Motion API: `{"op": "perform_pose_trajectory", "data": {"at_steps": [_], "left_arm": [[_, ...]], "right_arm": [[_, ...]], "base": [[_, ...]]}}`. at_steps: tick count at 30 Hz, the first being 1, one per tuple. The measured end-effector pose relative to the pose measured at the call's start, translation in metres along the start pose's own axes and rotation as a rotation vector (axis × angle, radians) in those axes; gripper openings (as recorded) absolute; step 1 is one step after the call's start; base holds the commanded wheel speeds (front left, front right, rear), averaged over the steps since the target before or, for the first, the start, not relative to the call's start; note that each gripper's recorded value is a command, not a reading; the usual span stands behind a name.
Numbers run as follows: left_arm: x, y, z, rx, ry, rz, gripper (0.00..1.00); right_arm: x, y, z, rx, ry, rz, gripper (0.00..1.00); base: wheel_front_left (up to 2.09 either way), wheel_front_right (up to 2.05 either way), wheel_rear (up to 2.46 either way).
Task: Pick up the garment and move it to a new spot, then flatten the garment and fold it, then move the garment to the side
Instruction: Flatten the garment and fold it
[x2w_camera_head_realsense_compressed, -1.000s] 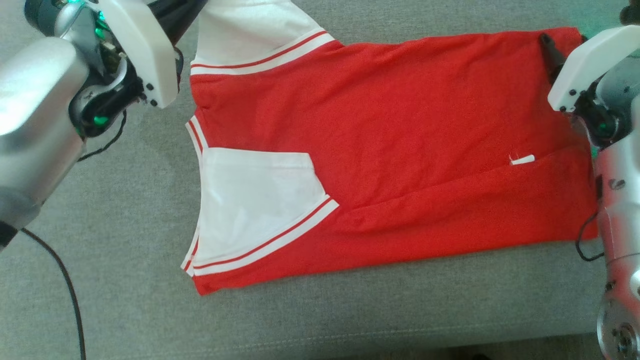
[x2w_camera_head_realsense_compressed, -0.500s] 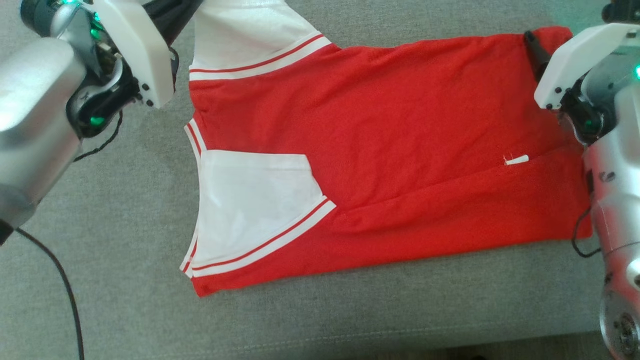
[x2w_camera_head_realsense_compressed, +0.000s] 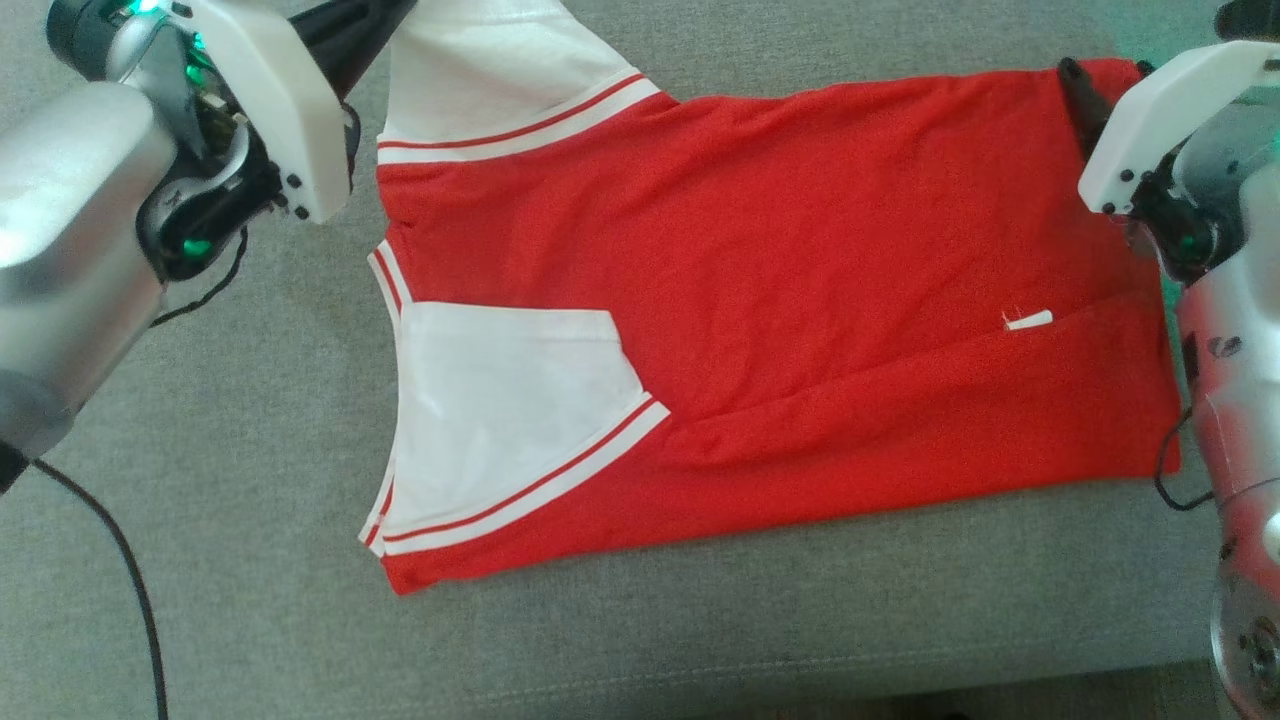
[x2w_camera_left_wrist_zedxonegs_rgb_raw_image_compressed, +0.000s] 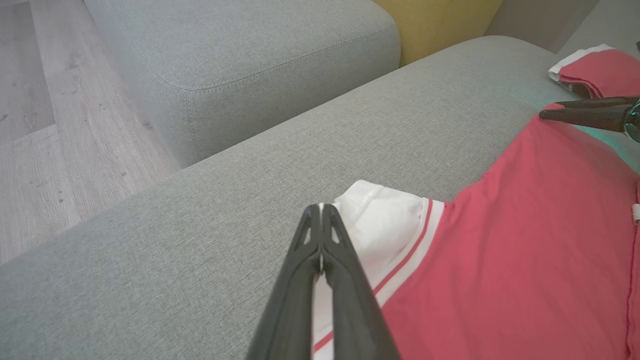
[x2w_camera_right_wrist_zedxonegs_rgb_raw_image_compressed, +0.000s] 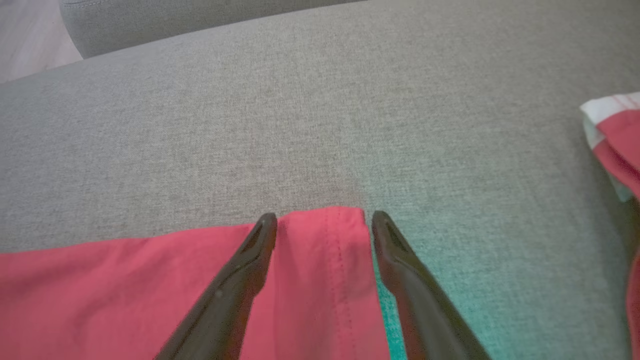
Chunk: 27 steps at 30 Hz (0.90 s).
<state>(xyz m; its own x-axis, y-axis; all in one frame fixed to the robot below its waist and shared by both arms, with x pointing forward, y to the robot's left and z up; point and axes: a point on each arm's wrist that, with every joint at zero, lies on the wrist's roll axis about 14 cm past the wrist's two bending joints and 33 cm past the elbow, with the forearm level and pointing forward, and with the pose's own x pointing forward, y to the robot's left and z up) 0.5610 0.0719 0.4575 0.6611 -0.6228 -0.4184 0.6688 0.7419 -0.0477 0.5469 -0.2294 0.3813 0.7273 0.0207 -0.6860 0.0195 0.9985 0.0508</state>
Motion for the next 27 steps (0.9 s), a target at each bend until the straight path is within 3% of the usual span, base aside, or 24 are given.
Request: {"op": "perform_pose_trajectory", "data": {"at_steps": [1,5,6,11,19,27], "left_arm": [[0.0,0.0,-0.001,0.0,0.001,-0.001,0.0],[0.001,0.001,-0.003,-0.003,0.005,0.0,0.0],[0.001,0.001,-0.004,-0.003,0.006,0.001,0.0],[0.001,0.009,0.009,0.068,-0.072,0.019,0.0],[-0.005,0.034,0.065,0.137,-0.257,0.089,0.0],[-0.024,0.014,0.073,0.121,-0.291,0.075,0.0]], "right_arm": [[0.0,0.0,-0.001,0.0,0.004,0.0,0.82],[0.002,0.0,-0.003,0.001,0.015,0.0,0.05],[0.003,0.0,-0.003,0.001,0.015,0.0,0.0],[0.003,0.0,0.011,-0.005,-0.023,0.001,0.0],[-0.001,-0.006,0.051,0.05,-0.182,-0.001,0.0],[-0.018,-0.002,0.06,0.046,-0.257,0.012,0.0]], "base": [[0.0,0.0,0.0],[0.0,0.0,0.0],[0.0,0.0,0.0],[0.0,0.0,0.0],[0.0,0.0,0.0],[0.0,0.0,0.0]]}}
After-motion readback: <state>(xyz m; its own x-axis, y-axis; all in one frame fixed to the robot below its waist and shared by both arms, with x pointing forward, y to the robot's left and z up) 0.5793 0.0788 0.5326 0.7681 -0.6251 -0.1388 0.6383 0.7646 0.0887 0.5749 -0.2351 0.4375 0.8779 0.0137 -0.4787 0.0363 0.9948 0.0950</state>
